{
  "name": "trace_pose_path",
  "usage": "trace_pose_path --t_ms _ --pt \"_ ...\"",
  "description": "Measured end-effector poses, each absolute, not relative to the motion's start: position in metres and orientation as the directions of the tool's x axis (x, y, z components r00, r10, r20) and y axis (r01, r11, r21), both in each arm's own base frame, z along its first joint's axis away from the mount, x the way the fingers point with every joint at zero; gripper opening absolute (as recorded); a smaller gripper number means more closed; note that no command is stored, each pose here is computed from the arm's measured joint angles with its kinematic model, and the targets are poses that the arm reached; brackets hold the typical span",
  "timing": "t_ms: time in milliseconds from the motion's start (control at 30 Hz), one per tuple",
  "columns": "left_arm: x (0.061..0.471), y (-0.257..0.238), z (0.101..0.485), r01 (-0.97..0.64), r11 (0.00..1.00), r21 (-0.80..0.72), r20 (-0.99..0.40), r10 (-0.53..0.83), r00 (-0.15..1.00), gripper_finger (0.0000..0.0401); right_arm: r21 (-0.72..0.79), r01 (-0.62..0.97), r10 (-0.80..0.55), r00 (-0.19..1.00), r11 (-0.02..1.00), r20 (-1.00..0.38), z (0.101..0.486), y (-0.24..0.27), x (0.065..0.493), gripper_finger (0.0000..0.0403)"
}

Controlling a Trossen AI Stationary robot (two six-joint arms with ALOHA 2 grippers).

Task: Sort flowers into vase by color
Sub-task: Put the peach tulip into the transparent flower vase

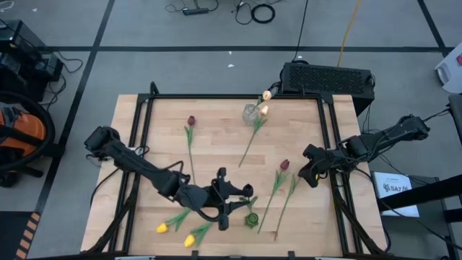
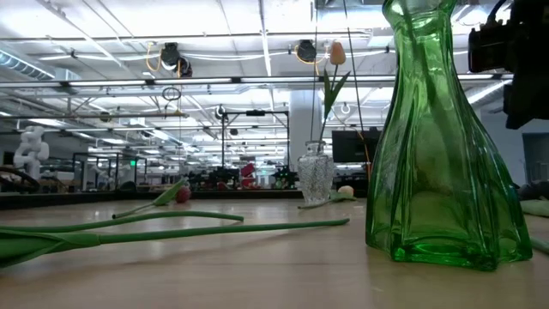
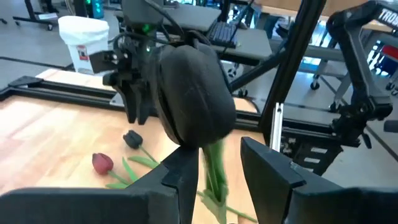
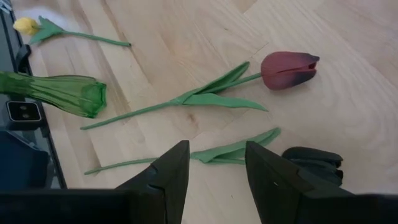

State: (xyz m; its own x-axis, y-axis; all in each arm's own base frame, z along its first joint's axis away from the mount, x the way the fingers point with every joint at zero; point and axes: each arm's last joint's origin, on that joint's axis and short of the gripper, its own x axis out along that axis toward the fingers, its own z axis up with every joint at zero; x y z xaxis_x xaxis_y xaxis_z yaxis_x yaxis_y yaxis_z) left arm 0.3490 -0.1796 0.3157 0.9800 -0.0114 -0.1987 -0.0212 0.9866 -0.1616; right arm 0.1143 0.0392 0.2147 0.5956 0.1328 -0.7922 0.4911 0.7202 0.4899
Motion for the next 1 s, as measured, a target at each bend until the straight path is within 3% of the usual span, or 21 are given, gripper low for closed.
trace_pose_path --t_ms 300,700,1000 --pt "0.34 -0.175 0.325 0.002 0.987 -0.164 -0.221 -0.038 0.974 0.0127 0.483 0.513 0.09 0.614 0.71 -0.784 0.215 0.038 0.115 0.0148" --pt "0.353 -0.185 0.294 0.16 0.968 -0.192 -0.336 -0.218 0.916 0.0127 0.499 0.541 0.082 0.619 0.677 -0.781 0.215 0.038 0.116 0.0148" --pt "0.353 -0.184 0.293 0.149 0.956 -0.253 -0.353 -0.234 0.906 0.0127 0.496 0.534 0.084 0.618 0.685 -0.781 0.215 0.038 0.116 0.0148"
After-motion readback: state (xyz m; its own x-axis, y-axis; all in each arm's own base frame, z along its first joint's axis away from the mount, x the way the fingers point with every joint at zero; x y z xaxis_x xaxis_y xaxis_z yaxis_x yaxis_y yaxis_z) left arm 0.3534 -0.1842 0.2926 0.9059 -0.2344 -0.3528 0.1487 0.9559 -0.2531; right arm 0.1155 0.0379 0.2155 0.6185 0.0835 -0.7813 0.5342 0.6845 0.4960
